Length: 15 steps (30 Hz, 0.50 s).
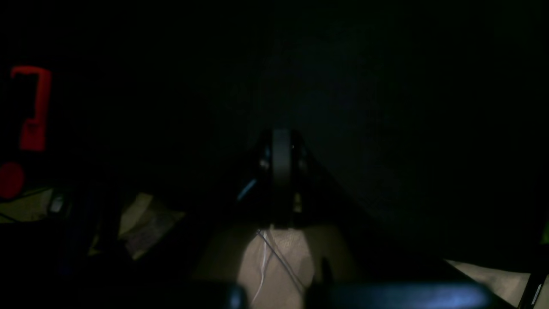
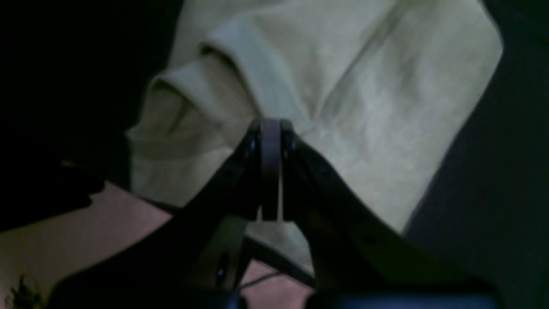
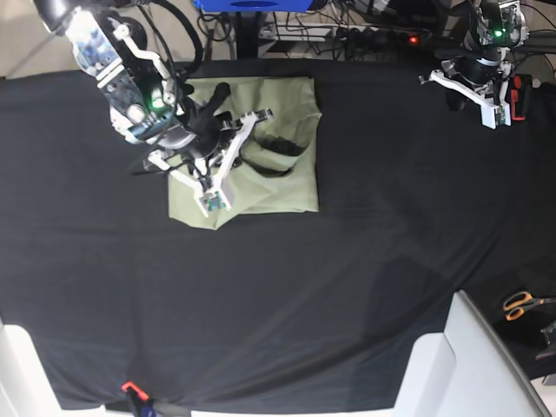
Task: Fold the T-shirt properly
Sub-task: 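Grasp the folded shirt's corner with the right gripper and tuck it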
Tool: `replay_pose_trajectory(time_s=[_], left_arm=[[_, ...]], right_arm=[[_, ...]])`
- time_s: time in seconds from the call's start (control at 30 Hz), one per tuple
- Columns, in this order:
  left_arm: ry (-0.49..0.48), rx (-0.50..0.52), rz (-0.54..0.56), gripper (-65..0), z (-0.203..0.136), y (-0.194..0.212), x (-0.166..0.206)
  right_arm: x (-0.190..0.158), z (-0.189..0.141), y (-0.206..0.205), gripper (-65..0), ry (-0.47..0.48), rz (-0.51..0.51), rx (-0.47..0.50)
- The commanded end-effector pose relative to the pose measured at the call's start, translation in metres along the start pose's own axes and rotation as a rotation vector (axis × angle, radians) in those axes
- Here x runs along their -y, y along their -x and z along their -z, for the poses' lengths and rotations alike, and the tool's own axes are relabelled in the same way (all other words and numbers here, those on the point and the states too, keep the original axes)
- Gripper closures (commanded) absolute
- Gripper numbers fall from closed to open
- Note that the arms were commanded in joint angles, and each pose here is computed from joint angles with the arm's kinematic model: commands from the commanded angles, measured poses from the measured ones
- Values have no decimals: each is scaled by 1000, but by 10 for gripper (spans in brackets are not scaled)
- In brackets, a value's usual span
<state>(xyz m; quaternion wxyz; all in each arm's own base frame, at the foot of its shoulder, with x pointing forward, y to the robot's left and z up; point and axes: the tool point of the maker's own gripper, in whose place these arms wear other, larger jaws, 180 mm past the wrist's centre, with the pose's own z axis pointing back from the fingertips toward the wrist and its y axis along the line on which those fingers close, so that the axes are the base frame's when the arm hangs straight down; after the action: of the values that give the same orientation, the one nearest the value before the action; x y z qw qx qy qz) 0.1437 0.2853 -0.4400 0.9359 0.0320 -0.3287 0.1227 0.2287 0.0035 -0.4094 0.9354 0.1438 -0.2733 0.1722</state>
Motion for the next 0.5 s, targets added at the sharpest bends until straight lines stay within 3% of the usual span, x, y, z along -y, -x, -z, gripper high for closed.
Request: replay_pose_trajectory(time_s=[0.0,0.27,0.47], left_arm=[[-5,34,7,0,-3,-10,-3],[-5,34,7,0,-3,-10,-3],[-5,34,7,0,-3,-10,-3]], right_arm=[[2,3,-5,-5,2,-2,26],[10,30,-8,-3,26,7,12],[-20,37,-37,-2,-30,-66,51]])
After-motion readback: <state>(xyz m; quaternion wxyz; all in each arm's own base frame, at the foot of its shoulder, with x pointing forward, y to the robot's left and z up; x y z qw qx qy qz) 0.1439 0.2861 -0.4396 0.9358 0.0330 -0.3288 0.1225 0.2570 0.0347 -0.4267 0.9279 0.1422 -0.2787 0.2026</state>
